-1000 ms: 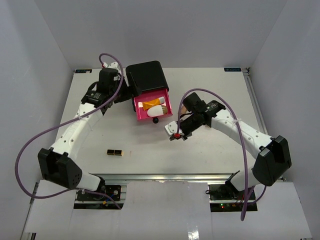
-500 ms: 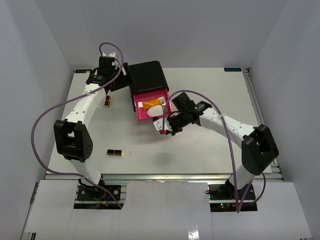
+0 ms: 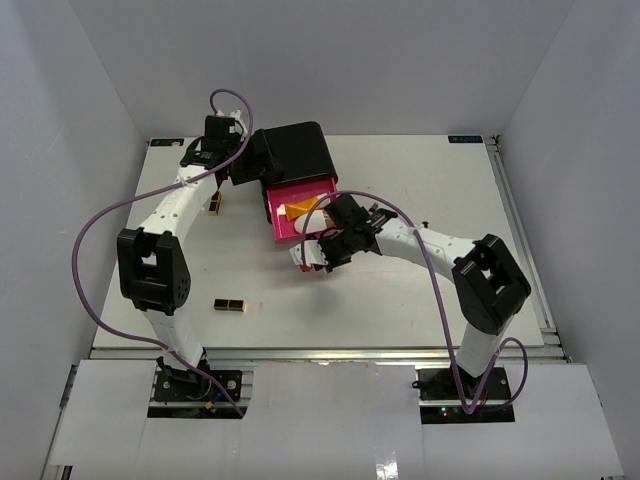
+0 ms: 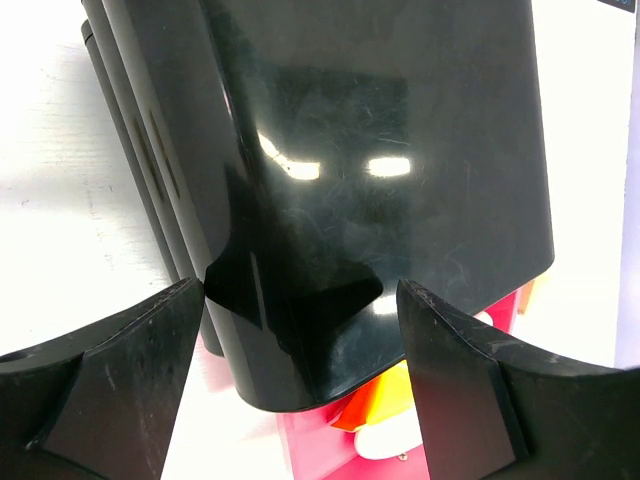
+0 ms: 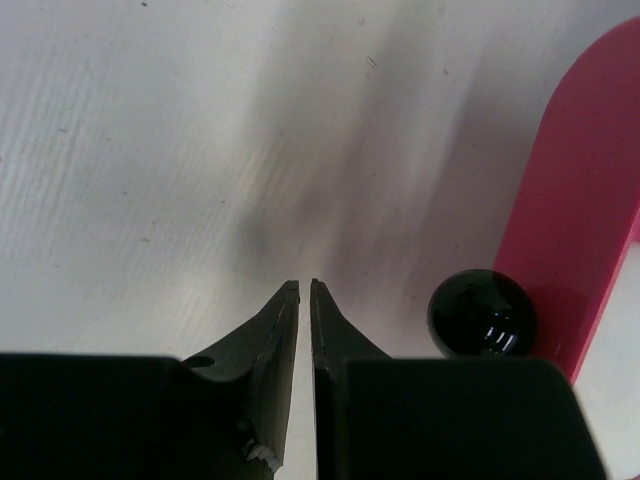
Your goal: Organize the makeup
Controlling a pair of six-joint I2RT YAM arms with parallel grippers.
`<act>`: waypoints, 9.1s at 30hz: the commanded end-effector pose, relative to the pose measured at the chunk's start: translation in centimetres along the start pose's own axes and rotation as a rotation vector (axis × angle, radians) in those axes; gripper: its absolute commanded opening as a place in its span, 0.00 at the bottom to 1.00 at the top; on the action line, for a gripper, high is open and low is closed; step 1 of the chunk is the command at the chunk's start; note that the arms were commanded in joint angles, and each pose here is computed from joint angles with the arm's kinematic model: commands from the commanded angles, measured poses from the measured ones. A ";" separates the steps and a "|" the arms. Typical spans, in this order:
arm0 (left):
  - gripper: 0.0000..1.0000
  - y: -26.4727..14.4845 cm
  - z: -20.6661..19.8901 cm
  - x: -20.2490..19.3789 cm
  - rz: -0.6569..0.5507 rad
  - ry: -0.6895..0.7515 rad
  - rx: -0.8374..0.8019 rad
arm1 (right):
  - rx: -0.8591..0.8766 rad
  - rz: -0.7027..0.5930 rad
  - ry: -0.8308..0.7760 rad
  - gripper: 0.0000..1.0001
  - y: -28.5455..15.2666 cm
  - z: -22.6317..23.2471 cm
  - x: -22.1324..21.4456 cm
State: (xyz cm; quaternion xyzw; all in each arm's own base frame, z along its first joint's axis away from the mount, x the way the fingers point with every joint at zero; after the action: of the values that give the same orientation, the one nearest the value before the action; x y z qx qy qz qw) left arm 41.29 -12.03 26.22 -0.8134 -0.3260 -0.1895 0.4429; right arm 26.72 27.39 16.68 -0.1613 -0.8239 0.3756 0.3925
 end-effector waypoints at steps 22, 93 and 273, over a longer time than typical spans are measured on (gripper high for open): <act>0.86 1.2 0.8 -2.2 0.108 -0.040 -0.086 | -0.388 0.132 -0.072 0.20 -1.1 -7.7 0.4; 0.84 -9.6 -7.5 -5.2 -0.270 0.068 -0.067 | -0.506 -0.487 0.838 0.84 -20.5 -0.1 -6.3; 0.36 0.7 -8.3 -5.3 -0.147 0.037 0.063 | -0.408 -0.416 0.744 0.78 -20.3 2.5 -8.1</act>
State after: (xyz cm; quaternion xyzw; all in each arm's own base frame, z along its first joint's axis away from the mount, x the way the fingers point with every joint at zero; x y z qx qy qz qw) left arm 37.44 -21.86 23.54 -0.7717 -0.3423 -0.1922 0.5003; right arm 30.88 8.26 25.66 -0.1863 -0.6891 0.0394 0.6992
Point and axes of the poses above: each gripper's point midway between its finger pads, its own y axis out along the fingers, its own z axis along the line the jaws close on, x = y × z, the point moved 10 cm from there along -y, back along the fingers, and after that the axes turned 5 degrees about -y, right-handed, at the moved point
